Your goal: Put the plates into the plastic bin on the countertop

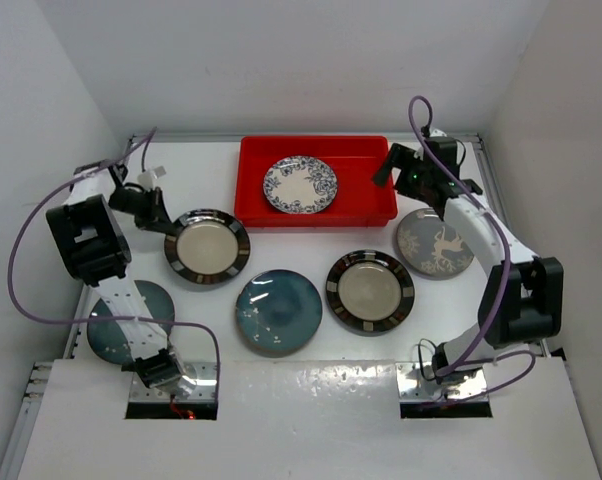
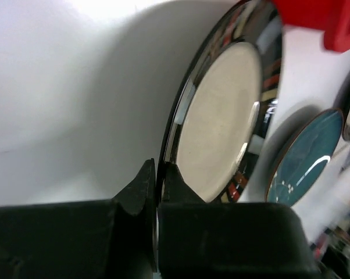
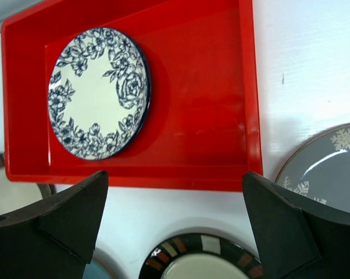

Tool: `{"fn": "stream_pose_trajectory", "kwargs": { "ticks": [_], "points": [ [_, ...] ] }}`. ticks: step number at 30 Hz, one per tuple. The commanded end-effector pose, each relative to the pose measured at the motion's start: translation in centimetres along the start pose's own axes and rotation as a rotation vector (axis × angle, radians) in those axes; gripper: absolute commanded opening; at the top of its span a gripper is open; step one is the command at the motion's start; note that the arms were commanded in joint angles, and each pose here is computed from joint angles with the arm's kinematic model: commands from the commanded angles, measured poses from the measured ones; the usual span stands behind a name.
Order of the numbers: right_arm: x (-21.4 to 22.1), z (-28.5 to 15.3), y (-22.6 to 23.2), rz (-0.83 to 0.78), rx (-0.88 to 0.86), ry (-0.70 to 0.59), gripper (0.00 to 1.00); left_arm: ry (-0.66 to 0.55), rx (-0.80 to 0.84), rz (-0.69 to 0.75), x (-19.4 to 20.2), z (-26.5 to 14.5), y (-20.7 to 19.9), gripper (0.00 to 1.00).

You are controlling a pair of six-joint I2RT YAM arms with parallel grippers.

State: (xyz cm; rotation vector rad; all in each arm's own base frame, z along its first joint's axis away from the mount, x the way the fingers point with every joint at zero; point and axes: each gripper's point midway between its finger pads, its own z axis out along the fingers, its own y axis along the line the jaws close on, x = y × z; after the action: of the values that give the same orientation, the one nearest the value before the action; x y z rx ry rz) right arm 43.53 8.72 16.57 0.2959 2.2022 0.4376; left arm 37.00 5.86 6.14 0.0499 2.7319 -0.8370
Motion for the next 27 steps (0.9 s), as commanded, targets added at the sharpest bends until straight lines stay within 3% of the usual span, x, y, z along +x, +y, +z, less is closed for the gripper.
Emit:
{"fn": "stream_pose_trajectory", "kwargs": {
  "ticks": [1,9,16,19,22,27],
  "points": [
    [-0.7,-1.3,0.2,0.013,-0.037,-0.034,0.95,-0.217,-0.118,0.100,-5.0,-7.4,-0.6,0.00],
    [2.4,-2.2,-1.7,0.152,-0.056,0.053,0.95,-0.506,-0.174,0.103,-11.8,-14.7,-5.2,0.00],
    [4.2,-3.4,-3.0,0.166,-0.029,0.069,0.95,-0.645,-0.176,0.164,-16.0,-18.2,-10.6,0.00],
    [4.7,-3.9,-4.6,0.195,0.002,0.071,0.95,-0.748,-0.143,0.254,-19.2,-20.5,-16.0,0.00],
    [5.2,-4.2,-4.8,0.197,0.011,0.081,0.95,-0.803,-0.101,0.299,-20.5,-21.5,-19.6,0.00],
    [6.7,-5.6,-5.8,0.207,0.045,0.104,0.94,-0.896,0.029,0.439,-21.3,-21.2,-29.4,0.00]
  ]
}}
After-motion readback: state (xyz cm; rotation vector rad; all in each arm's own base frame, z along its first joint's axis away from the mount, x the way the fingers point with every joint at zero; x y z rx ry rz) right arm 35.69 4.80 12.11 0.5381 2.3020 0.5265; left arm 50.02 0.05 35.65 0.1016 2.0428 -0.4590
